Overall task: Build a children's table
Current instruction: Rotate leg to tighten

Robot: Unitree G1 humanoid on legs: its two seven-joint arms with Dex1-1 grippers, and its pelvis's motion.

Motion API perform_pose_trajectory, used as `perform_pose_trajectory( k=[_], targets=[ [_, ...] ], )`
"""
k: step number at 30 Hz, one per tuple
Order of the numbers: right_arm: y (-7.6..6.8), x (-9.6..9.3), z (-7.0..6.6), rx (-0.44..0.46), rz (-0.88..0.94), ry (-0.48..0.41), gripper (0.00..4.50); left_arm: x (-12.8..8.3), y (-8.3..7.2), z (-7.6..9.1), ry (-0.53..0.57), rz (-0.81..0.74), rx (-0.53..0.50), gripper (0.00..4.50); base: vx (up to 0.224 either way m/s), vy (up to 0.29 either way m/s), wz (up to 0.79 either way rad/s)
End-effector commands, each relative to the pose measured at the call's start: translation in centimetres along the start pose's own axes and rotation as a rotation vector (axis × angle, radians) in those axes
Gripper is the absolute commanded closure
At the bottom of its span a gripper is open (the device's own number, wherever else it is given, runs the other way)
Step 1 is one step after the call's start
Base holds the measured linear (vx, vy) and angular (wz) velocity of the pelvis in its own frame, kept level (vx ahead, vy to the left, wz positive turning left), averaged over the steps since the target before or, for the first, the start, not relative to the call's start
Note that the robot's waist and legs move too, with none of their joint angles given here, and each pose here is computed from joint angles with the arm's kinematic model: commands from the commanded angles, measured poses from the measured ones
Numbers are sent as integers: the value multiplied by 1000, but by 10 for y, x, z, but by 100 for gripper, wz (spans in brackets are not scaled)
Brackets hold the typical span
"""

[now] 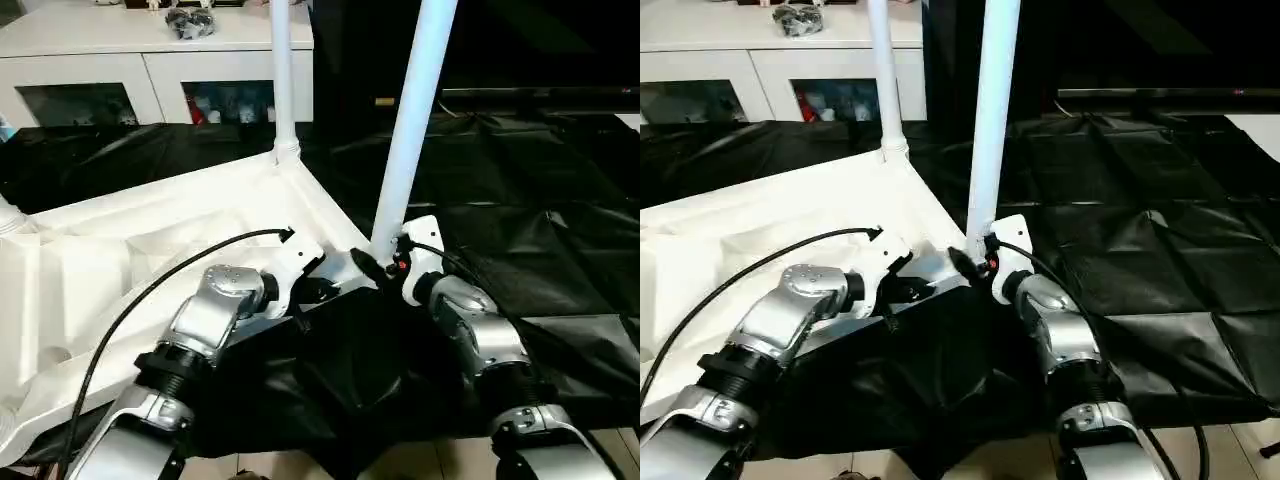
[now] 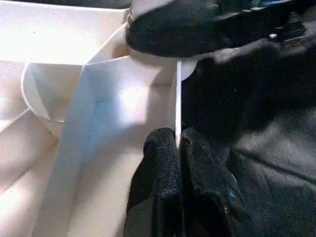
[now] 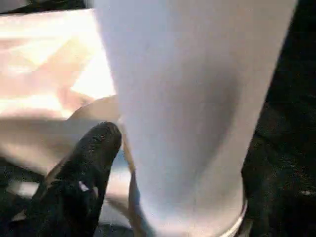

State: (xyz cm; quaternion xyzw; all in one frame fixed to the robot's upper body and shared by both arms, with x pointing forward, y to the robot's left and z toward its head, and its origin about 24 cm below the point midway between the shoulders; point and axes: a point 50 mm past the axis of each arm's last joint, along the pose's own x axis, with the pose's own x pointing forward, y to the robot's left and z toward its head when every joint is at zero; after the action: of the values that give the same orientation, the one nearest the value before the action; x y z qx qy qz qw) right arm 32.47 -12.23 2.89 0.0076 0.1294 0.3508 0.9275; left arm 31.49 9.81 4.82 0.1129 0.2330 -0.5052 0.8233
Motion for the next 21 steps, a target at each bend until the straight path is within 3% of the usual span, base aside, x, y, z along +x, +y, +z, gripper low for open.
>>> perform_pose_trajectory(
  k=[1, 5, 11, 12, 21],
  targets=[
    [34, 6, -12, -34, 290, 48, 75, 4, -16, 31, -142, -137, 105, 450, 0, 0, 0],
    [28, -11, -11, -83, 409, 45, 75, -6, -15, 23, -115, -198, 123, 450, 0, 0, 0],
    [25, -34, -13, -60, 606, 115, 75, -18, -18, 16, -80, -312, 147, 450, 0, 0, 0],
    [26, -39, -14, -48, 654, 143, 98, -20, -17, 14, -72, -321, 147, 450, 0, 0, 0],
    [27, -45, -19, -65, 701, 190, 154, -25, -12, 14, -56, -322, 158, 450, 0, 0, 0]
  ],
)
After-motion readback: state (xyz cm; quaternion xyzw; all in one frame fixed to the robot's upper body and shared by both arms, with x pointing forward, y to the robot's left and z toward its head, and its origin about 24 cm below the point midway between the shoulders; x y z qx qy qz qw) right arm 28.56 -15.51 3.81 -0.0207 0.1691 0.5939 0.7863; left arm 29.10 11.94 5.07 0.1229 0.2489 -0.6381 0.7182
